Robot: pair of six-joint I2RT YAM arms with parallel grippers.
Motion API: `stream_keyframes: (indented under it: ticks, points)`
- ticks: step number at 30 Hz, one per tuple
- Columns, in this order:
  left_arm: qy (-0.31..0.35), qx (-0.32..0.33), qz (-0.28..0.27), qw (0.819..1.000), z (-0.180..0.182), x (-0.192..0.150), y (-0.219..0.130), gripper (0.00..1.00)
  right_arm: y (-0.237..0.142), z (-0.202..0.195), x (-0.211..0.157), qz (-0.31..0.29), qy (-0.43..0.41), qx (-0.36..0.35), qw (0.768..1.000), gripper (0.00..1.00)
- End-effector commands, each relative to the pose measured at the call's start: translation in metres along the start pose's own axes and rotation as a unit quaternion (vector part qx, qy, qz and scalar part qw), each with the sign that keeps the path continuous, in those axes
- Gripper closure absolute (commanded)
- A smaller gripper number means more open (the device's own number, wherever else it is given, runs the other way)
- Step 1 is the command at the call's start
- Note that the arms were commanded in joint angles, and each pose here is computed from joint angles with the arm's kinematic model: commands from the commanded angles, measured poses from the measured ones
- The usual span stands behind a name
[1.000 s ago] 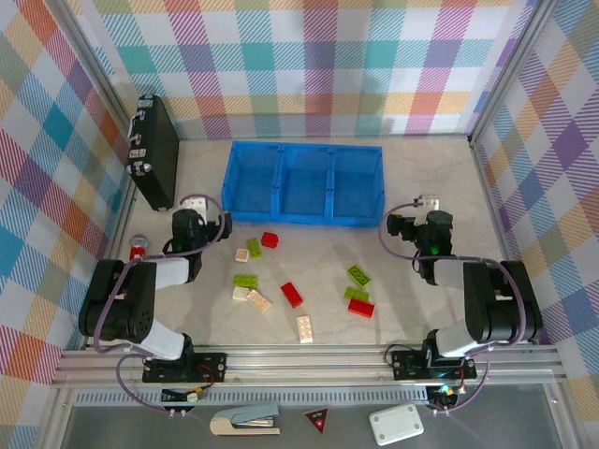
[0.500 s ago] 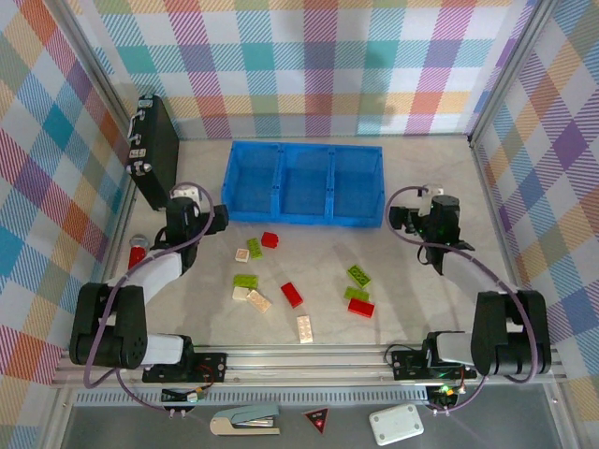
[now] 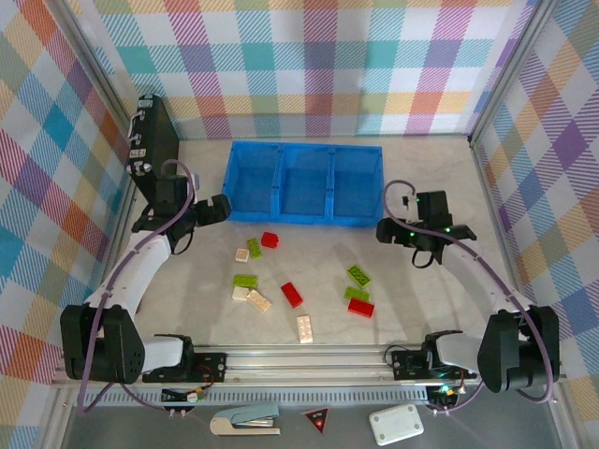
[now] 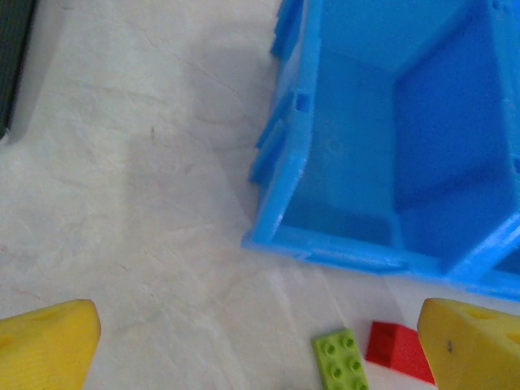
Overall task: Sort the legos into containers by color
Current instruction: Pick up the lego from the bottom-center of the table.
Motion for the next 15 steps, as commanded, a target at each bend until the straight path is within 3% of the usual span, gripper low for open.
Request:
stream_keyframes:
  ticks: [1,8,15]
  points:
    - [0.003,-0.038,0.065,0.997,-0.012,-0.011,-0.018,0.0,-0.001,0.013,-0.02,0.072,-0.007,-0.024,0.997,0.15]
    - [0.057,-0.05,0.108,0.991,-0.014,-0.016,-0.02,0.0,0.005,0.045,-0.045,0.135,-0.055,-0.037,0.989,0.19]
    - [0.075,-0.009,0.109,0.991,-0.001,-0.033,-0.011,0.0,-0.003,0.047,-0.074,0.189,-0.023,-0.128,0.973,0.22]
Point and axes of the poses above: each hand's point on the last joint's axis, 136 mm out from that joint toward the fingers, its own y axis out along the fingers, its own z axis along the line the jaws close on, x = y × z, the point moved 6 cm from there along -y, back along the fingers, and after that the axes turned 10 degrees about y, right-handed, at the moved point
